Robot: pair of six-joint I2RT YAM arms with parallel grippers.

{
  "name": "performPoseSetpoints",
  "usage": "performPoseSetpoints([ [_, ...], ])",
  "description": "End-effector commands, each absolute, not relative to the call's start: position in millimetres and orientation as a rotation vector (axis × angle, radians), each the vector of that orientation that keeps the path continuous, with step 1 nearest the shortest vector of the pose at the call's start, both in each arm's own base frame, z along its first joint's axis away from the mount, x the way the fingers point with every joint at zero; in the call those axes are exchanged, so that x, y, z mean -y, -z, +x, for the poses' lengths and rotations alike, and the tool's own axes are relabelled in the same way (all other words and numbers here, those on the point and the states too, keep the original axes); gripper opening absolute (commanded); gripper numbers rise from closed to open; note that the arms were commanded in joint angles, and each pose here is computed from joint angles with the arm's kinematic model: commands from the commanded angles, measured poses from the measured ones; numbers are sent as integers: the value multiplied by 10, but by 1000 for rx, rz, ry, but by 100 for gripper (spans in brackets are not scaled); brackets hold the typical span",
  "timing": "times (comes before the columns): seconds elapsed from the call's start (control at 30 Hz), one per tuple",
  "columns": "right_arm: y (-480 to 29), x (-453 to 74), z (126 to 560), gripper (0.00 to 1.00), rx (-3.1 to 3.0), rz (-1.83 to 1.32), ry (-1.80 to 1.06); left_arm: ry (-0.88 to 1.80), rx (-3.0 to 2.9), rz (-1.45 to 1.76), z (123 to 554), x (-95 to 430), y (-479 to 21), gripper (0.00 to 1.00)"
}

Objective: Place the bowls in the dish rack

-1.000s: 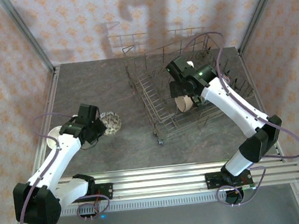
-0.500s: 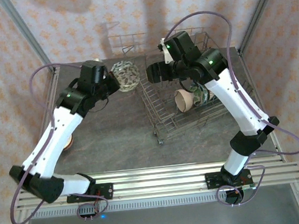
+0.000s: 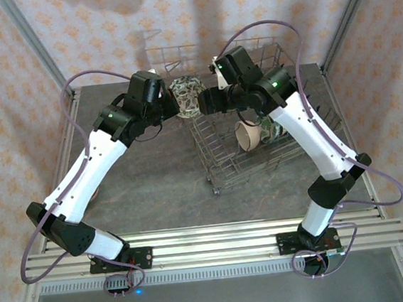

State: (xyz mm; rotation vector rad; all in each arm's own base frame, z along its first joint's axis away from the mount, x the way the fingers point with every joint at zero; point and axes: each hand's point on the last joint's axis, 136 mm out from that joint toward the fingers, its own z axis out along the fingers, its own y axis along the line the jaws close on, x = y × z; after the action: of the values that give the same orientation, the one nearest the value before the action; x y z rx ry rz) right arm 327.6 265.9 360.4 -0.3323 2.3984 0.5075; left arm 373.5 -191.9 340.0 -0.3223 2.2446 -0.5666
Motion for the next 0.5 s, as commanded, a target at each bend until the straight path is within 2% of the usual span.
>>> performPoseSetpoints([
  [0.0, -3620, -2666, 3419, 58, -2365, -257, -494, 553, -2163, -329, 3772, 1880, -3626, 0],
  [0.13, -3625, -2697, 3481, 50, -2352, -228, -505, 555, -2156, -331, 3778, 1908, -3612, 0],
  [0.47, -3567, -2786, 3556, 38, -2362, -204, -528, 551, -2172, -320, 3790, 1979, -3559, 0],
])
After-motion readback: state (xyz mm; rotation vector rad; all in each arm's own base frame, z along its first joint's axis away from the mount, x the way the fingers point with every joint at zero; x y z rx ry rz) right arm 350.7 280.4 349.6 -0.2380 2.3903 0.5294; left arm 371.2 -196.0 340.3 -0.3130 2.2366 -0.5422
